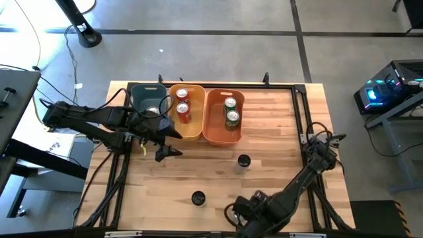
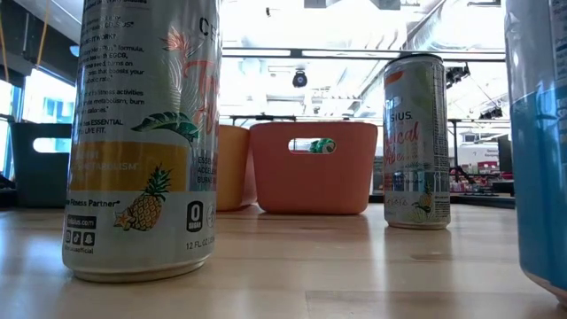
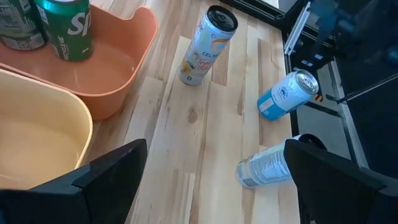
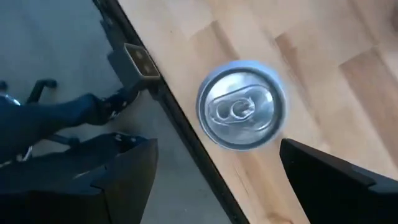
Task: Sort soda cans
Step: Put the white soda can into the green bin
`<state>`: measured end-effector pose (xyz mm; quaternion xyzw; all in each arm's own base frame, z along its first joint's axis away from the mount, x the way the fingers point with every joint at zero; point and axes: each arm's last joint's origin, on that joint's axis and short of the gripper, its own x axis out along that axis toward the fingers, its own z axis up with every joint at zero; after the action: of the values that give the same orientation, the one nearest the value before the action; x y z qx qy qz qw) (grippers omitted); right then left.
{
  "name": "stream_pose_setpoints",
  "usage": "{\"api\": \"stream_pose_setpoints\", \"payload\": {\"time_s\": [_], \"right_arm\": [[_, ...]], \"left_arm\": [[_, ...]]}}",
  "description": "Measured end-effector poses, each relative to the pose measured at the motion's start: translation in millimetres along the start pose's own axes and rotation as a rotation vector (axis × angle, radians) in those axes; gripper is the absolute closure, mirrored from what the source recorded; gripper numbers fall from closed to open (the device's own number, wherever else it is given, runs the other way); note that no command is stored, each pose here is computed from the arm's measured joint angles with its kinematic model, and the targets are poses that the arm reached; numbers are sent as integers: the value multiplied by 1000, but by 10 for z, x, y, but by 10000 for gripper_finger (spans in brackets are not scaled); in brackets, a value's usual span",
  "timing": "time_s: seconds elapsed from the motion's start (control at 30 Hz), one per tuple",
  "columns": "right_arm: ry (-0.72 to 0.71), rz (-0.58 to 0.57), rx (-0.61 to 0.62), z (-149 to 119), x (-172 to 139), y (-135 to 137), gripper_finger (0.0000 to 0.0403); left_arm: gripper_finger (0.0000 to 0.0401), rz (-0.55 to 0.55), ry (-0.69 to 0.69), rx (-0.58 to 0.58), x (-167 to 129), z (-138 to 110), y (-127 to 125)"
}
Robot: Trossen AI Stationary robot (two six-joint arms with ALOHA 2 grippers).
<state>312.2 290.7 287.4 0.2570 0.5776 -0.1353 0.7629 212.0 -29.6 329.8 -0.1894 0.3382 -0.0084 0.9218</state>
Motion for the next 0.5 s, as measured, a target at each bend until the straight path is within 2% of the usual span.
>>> {"api": "stream_pose_setpoints", "payload": {"time_s": [0.2, 0.5], "right_arm": [[-22, -74, -38, 59, 140, -95, 70], [5, -38, -103, 128, 218, -64, 70]], "left_arm": [[30, 3, -2, -6, 0, 1, 1], [30, 3, 1, -5, 0, -2, 2]]}}
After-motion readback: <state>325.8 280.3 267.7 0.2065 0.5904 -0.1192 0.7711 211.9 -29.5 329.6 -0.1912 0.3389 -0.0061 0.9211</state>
